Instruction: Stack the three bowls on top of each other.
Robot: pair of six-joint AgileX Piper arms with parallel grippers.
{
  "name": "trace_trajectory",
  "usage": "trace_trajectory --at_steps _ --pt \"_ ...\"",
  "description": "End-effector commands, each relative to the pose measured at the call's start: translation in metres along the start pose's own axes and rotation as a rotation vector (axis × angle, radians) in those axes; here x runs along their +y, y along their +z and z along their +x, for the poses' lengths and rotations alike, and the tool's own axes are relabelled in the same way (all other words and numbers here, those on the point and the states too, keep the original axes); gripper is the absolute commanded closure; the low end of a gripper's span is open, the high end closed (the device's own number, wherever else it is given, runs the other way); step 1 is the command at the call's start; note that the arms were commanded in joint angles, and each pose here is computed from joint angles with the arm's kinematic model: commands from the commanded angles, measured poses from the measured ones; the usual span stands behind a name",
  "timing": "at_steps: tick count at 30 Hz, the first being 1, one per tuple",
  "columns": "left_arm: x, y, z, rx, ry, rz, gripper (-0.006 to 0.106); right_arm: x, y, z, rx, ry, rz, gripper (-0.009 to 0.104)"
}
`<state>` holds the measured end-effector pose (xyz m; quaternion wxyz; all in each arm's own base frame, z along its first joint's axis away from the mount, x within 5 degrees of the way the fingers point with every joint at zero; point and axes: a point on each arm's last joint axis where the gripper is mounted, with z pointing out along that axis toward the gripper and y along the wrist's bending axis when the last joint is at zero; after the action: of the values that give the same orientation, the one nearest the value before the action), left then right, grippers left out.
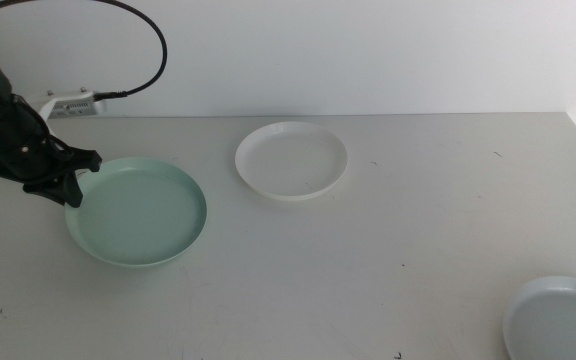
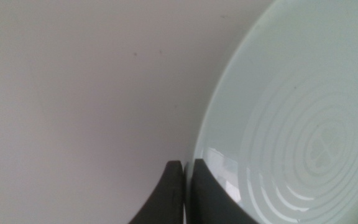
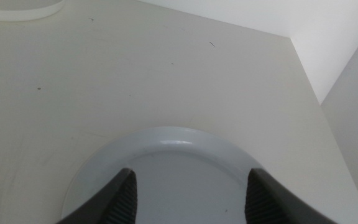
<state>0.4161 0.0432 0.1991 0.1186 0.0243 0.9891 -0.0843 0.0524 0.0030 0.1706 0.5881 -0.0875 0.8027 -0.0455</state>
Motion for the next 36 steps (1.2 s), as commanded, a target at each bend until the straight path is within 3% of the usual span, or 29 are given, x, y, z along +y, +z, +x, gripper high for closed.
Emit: trace_trajectory --at_steps 1,17,36 --pt "-0.011 -0.046 0.006 -0.134 -0.019 -0.004 0.100 -0.003 -0.003 -0.008 -0.087 -0.022 0.036 0.050" --pt "-0.055 -0.085 0.098 -0.168 -0.071 0.104 0.100 -0.003 -0.003 -0.008 -0.087 -0.022 0.036 0.050" --pt "-0.176 -0.049 0.104 -0.162 0.059 0.233 0.100 -0.003 -0.003 -0.008 -0.087 -0.022 0.036 0.050"
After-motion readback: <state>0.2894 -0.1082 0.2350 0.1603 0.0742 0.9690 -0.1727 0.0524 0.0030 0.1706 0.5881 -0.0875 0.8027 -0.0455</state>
